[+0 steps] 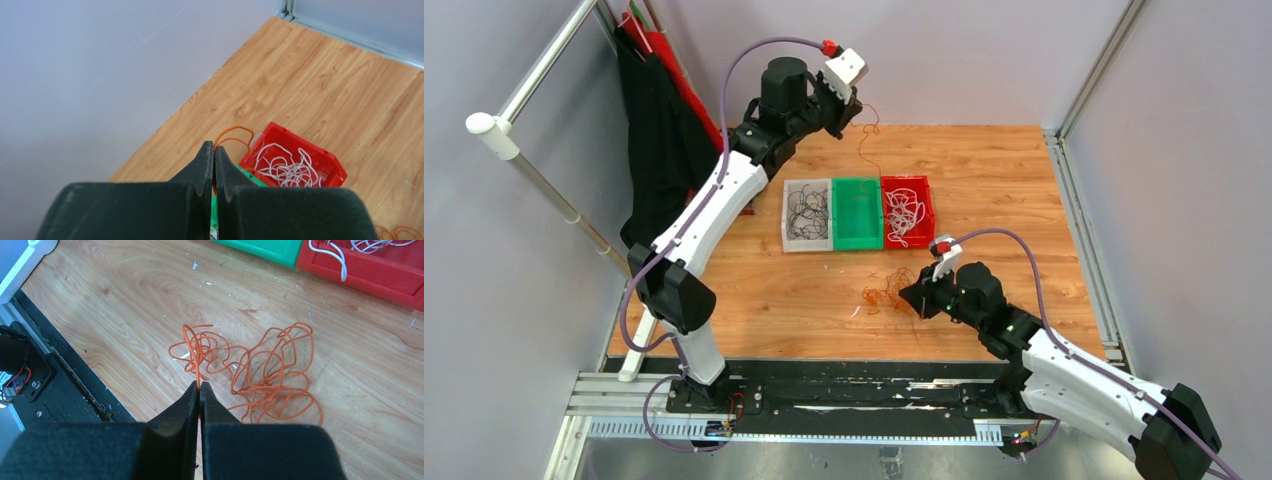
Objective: Untangle the cables
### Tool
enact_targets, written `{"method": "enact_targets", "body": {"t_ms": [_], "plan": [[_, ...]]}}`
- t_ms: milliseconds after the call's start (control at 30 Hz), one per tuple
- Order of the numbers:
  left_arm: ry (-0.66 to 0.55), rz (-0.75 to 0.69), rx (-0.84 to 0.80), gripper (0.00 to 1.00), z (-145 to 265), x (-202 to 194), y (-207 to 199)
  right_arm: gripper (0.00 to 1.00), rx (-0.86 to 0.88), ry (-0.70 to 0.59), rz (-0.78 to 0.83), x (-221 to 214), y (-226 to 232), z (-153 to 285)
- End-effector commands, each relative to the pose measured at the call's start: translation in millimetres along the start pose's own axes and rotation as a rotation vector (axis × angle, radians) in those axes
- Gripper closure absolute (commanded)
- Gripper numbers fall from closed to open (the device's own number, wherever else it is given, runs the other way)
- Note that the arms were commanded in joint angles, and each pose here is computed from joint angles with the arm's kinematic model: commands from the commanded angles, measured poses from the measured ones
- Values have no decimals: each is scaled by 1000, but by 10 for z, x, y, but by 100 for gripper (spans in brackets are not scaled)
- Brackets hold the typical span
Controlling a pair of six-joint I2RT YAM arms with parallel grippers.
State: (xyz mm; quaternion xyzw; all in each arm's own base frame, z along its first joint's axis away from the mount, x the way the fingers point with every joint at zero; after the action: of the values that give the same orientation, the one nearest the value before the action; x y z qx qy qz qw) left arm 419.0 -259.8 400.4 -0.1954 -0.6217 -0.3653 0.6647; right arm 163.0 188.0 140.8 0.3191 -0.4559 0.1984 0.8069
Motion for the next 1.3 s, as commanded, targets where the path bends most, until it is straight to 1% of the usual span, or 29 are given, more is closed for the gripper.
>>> {"method": "enact_targets", "body": {"t_ms": [0, 367, 533, 733, 867, 1033, 1133, 1167, 1233, 1267], "plan": [[65, 5, -21, 100, -67, -288, -75, 99, 1, -15, 11, -9, 8, -13], [346, -85, -5, 100, -27, -1239, -170, 99, -9, -14, 15, 3, -3, -13], [456, -70, -95, 100, -97, -1558, -401, 99, -14, -11, 10, 8, -5, -24], [600, -41, -196, 100, -200, -2048, -749, 99, -25, -10, 3, 19, -11, -20], [636, -44, -183, 99, -313, -2290, -808, 99, -34, -14, 2, 37, -18, -2], [658, -114, -105, 100, -480, -2537, -746, 99, -45, -13, 1, 30, -34, 4], [679, -127, -98, 99, -578, -2674, -747, 99, -49, -12, 2, 31, -37, -5], [683, -126, -95, 98, -602, -2692, -742, 99, -50, -11, 2, 32, -39, -9], [695, -129, -105, 86, -628, -2699, -741, 99, -50, -9, 2, 39, -36, -15], [702, -134, -116, 82, -623, -2670, -739, 99, -49, -10, 2, 52, -32, -17]]}}
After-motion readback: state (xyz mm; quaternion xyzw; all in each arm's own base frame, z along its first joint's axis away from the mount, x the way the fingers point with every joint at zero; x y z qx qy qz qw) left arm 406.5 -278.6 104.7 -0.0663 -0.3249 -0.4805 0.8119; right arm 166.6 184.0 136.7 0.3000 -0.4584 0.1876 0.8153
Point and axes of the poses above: each gripper's point midway between its finger pads, its own z axis back along the fingers, its own y axis along the line the jaws close on, x = y × z, the point moved 5 cm from there along z, back along the fingers, and after that the axes turned 1 degree about z, right-handed, at the moved point
